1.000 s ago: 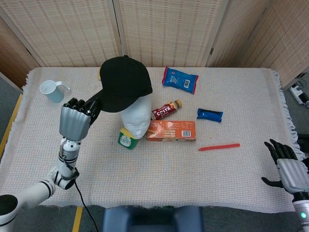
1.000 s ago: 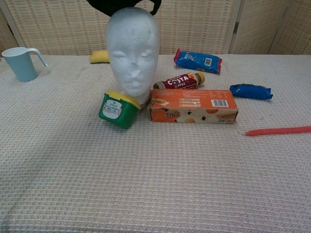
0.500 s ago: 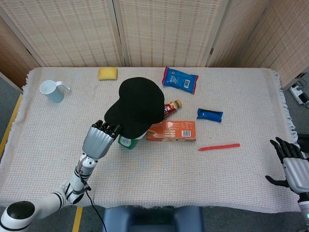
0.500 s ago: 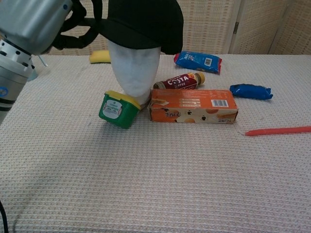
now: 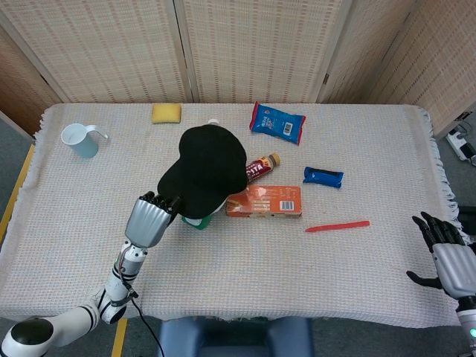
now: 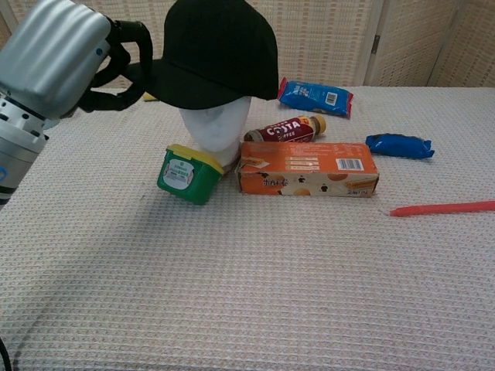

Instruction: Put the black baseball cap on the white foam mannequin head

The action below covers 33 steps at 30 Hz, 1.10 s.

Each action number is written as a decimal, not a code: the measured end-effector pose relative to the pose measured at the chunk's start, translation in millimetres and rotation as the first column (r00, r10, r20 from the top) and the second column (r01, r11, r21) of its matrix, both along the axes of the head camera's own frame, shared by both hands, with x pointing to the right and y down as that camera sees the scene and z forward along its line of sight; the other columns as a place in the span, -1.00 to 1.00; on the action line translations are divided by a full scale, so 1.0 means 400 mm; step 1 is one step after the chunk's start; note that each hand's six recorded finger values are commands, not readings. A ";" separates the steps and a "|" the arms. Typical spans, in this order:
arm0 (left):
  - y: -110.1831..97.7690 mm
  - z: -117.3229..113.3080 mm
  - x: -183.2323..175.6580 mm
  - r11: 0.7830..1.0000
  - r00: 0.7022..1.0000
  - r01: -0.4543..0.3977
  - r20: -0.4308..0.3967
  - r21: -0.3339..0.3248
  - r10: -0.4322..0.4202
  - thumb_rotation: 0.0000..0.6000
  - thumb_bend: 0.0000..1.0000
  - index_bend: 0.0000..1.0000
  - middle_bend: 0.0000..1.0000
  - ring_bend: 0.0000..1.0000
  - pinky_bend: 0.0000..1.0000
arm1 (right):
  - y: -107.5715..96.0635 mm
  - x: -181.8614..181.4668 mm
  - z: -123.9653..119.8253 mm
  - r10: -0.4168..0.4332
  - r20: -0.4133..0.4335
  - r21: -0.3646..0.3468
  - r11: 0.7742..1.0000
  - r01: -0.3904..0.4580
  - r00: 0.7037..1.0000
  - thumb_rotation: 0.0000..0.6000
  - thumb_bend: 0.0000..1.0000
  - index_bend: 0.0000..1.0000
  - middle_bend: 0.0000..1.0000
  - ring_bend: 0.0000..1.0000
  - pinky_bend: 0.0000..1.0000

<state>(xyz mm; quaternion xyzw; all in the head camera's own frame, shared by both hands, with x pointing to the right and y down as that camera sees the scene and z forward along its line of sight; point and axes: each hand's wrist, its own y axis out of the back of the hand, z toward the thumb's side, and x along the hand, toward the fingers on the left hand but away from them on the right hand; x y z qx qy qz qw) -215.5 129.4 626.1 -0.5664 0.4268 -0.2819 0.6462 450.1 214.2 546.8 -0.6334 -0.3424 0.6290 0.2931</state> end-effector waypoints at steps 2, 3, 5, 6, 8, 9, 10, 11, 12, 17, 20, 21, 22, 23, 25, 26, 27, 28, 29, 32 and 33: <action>0.008 -0.004 -0.007 1.000 1.000 0.001 -0.013 -0.012 -0.002 1.00 -0.25 -0.18 1.00 1.00 1.00 | 0.001 -0.003 0.003 -0.002 -0.001 -0.003 1.000 0.002 1.000 1.00 -0.82 -1.00 -1.00 -1.00 -1.00; 0.011 -0.007 -0.009 1.000 1.000 0.002 -0.019 -0.017 -0.002 1.00 -0.30 -0.27 1.00 1.00 1.00 | 0.001 -0.004 0.004 -0.003 -0.001 -0.003 1.000 0.003 1.000 1.00 -0.82 -1.00 -1.00 -1.00 -1.00; 0.018 -0.016 -0.015 1.000 0.999 0.004 -0.034 -0.027 -0.005 1.00 -0.40 -0.43 1.00 1.00 1.00 | 0.003 -0.007 0.007 -0.007 -0.001 -0.007 1.000 0.007 1.000 1.00 -0.82 -1.00 -1.00 -1.00 -1.00; 0.021 -0.021 -0.018 1.000 0.999 0.005 -0.040 -0.031 -0.007 1.00 -0.46 -0.51 1.00 1.00 1.00 | 0.003 -0.008 0.008 -0.008 -0.001 -0.009 1.000 0.008 1.000 1.00 -0.82 -1.00 -1.00 -1.00 -1.00; 0.031 -0.034 -0.024 0.999 0.999 0.007 -0.053 -0.041 -0.010 1.00 -0.56 -0.63 1.00 1.00 1.00 | 0.004 -0.010 0.010 -0.010 -0.001 -0.012 1.000 0.010 1.000 1.00 -0.82 -1.00 -1.00 -1.00 -1.00; 0.037 -0.040 -0.027 0.999 0.998 0.008 -0.057 -0.045 -0.011 1.00 -0.61 -0.68 1.00 1.00 1.00 | 0.005 -0.010 0.011 -0.011 -0.002 -0.013 1.000 0.011 1.000 1.00 -0.82 -1.00 -1.00 -1.00 -1.00; 0.042 -0.046 -0.030 0.999 0.998 0.009 -0.062 -0.051 -0.012 1.00 -0.67 -0.75 1.00 1.00 1.00 | 0.005 -0.011 0.012 -0.012 -0.001 -0.015 1.000 0.011 1.000 1.00 -0.82 -1.00 -1.00 -1.00 -1.00; 0.050 -0.054 -0.037 0.998 0.998 0.012 -0.066 -0.059 -0.016 1.00 -0.74 -0.82 1.00 1.00 1.00 | 0.006 -0.012 0.012 -0.012 -0.001 -0.016 1.000 0.012 1.000 1.00 -0.82 -1.00 -1.00 -1.00 -1.00; 0.055 -0.059 -0.044 0.998 0.998 0.016 -0.066 -0.067 -0.021 1.00 -0.79 -0.85 1.00 1.00 1.00 | 0.006 -0.012 0.012 -0.013 0.000 -0.016 1.000 0.013 1.000 1.00 -0.82 -1.00 -1.00 -1.00 -1.00; 0.084 -0.078 -0.125 0.983 0.996 0.088 -0.018 -0.161 -0.092 1.00 -0.93 -0.85 0.57 0.46 0.83 | 0.008 -0.015 0.008 -0.018 0.008 -0.016 1.000 0.018 1.000 1.00 -0.82 -1.00 -1.00 -1.00 -1.00; 0.099 -0.072 -0.214 0.950 0.984 0.174 0.071 -0.258 -0.161 1.00 -0.94 -0.82 -0.11 -0.33 -0.04 | 0.011 -0.017 0.008 -0.022 0.011 -0.020 1.000 0.022 1.000 1.00 -0.82 -1.00 -1.00 -1.00 -1.00; 0.104 -0.068 -0.241 0.934 0.978 0.202 0.102 -0.296 -0.180 1.00 -0.94 -0.82 -0.30 -0.50 -0.27 | 0.013 -0.018 0.009 -0.023 0.013 -0.022 0.999 0.024 1.000 1.00 -0.82 -1.00 -1.00 -1.00 -1.00; 0.113 -0.063 -0.279 0.906 0.969 0.241 0.144 -0.348 -0.203 1.00 -0.94 -0.82 -0.49 -0.67 -0.47 | 0.014 -0.020 0.010 -0.026 0.014 -0.024 0.999 0.026 1.000 1.00 -0.82 -1.00 -1.00 -1.00 -1.00; 0.121 -0.061 -0.307 0.882 0.960 0.270 0.173 -0.387 -0.218 1.00 -0.94 -0.82 -0.62 -0.80 -0.60 | 0.016 -0.023 0.011 -0.030 0.014 -0.026 0.999 0.030 0.999 1.00 -0.82 -1.00 -1.00 -1.00 -1.00; 0.141 -0.065 -0.365 0.829 0.942 0.326 0.229 -0.454 -0.245 1.00 -0.93 -0.80 -0.74 -0.92 -0.71 | 0.019 -0.027 0.014 -0.035 0.015 -0.030 0.999 0.036 0.999 1.00 -0.82 -1.00 -1.00 -1.00 -1.00; 0.158 -0.070 -0.407 0.793 0.928 0.363 0.265 -0.489 -0.261 1.00 -0.92 -0.77 -0.77 -0.95 -0.73 | 0.021 -0.030 0.016 -0.038 0.016 -0.032 0.999 0.039 0.999 1.00 -0.82 -1.00 -1.00 -1.00 -1.00; 0.173 -0.075 -0.440 0.767 0.917 0.389 0.289 -0.509 -0.274 1.00 -0.92 -0.74 -0.79 -0.97 -0.75 | 0.022 -0.033 0.019 -0.040 0.016 -0.034 0.999 0.041 0.999 1.00 -0.82 -1.00 -1.00 -1.00 -1.00; 0.188 -0.081 -0.468 0.745 0.908 0.412 0.306 -0.524 -0.286 1.00 -0.92 -0.72 -0.81 -0.99 -0.75 | 0.024 -0.035 0.021 -0.042 0.016 -0.036 0.998 0.042 0.999 1.00 -0.82 -1.00 -1.00 -1.00 -1.00; 0.209 -0.086 -0.497 0.721 0.900 0.431 0.316 -0.543 -0.301 1.00 -0.91 -0.70 -0.84 -0.99 -0.75 | 0.025 -0.038 0.025 -0.043 0.017 -0.038 0.998 0.043 0.999 1.00 -0.82 -1.00 -1.00 -1.00 -1.00; 0.256 -0.094 -0.539 0.671 0.895 0.446 0.297 -0.593 -0.332 1.00 -0.91 -0.70 -0.90 -1.00 -0.77 | 0.028 -0.045 0.034 -0.046 0.018 -0.038 0.998 0.047 0.999 1.00 -0.82 -1.00 -1.00 -1.00 -1.00; 0.270 -0.098 -0.553 0.654 0.892 0.452 0.292 -0.606 -0.346 1.00 -0.91 -0.70 -0.90 -1.00 -0.78 | 0.029 -0.047 0.036 -0.049 0.016 -0.038 0.998 0.049 0.999 1.00 -0.82 -1.00 -1.00 -1.00 -1.00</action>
